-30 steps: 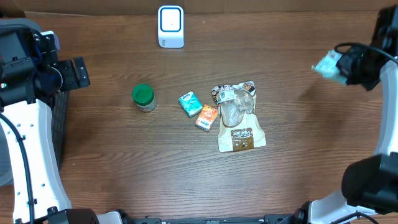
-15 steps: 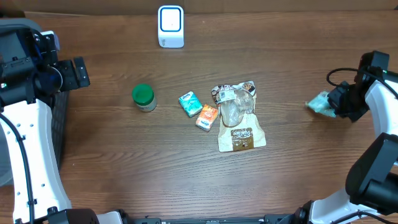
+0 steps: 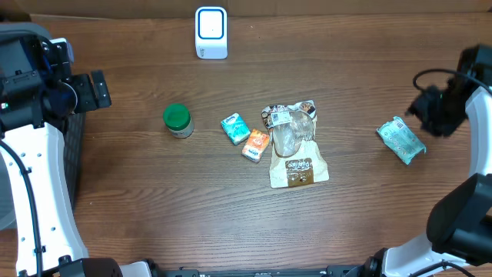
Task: Scan the item barcode
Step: 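Carry the wipes pack right and drop it on the table's right side, then reach the right gripper to the teal tissue pack, grasp and lift it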
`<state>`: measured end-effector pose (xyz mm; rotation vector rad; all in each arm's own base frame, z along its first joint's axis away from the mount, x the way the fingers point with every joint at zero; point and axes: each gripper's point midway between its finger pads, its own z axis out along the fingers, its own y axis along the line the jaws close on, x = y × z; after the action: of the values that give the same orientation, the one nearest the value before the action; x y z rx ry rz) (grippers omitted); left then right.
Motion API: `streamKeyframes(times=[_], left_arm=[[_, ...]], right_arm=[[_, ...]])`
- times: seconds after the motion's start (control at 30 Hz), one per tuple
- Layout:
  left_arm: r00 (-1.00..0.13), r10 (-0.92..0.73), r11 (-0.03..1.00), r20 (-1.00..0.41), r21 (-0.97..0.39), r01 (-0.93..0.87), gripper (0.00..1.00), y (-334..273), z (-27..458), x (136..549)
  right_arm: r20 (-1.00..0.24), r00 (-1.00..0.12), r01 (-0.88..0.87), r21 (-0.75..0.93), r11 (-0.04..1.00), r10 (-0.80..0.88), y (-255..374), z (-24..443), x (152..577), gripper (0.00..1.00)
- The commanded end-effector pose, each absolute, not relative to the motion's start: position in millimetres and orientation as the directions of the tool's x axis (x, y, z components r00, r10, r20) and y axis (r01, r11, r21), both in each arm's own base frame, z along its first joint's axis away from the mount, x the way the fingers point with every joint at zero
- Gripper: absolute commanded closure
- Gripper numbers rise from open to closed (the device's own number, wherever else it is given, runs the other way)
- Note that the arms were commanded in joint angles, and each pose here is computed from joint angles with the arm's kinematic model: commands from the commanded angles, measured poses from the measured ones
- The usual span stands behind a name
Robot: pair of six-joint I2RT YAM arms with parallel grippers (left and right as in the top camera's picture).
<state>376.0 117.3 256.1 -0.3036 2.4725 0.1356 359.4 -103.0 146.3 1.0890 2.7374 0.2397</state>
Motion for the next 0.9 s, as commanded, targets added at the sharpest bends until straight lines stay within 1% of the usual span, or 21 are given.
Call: streamKeyframes(times=[0.0,0.2,0.3,0.37,0.47,0.5,0.67,0.87], left_arm=[[-0.772,-0.170,0.972,-0.613,0.025,-0.234,0.00,117.1,257.5,377.8],[-0.772,-0.170,0.972,-0.613,0.025,-0.234,0.00,117.1,257.6,377.9],[-0.772,-0.170,0.972,-0.613,0.025,-0.234,0.01,117.1,257.5,377.8],[-0.772,-0.170,0.972,-0.613,0.025,-0.234,0.00,117.1,257.6,377.9],[-0.772,-0.170,0.972,-0.613,0.025,-0.234,0.00,117.1,257.6,377.9],[-0.772,-0.170,0.972,-0.613,0.025,-0.234,0.00,117.1,257.6,377.9],[-0.772,-0.170,0.972,-0.613,0.025,-0.234,0.00,117.1,257.6,377.9],[-0.772,-0.170,0.972,-0.613,0.025,-0.234,0.01,117.1,257.6,377.9]], right_arm=[[-0.169,-0.880,0.337,0.435,0.835,0.444,-22.7,189.6,387.8,0.53],[-0.197,-0.947,0.138,0.459,0.877,0.252,63.8,183.7,397.0,0.52],[-0.206,-0.959,0.079,0.474,0.877,0.197,106.6,174.9,401.4,0.53],[-0.215,-0.960,0.052,0.488,0.871,0.178,134.6,169.1,405.3,0.61],[-0.238,-0.959,0.009,0.517,0.856,0.154,176.8,158.5,411.6,0.67],[-0.243,-0.959,-0.004,0.527,0.850,0.146,189.7,154.4,412.6,0.68],[-0.213,-0.974,-0.052,0.544,0.838,0.077,248.8,114.9,408.5,0.68],[-0.168,-0.986,-0.078,0.531,0.844,0.014,279.9,69.0,401.5,0.68]])
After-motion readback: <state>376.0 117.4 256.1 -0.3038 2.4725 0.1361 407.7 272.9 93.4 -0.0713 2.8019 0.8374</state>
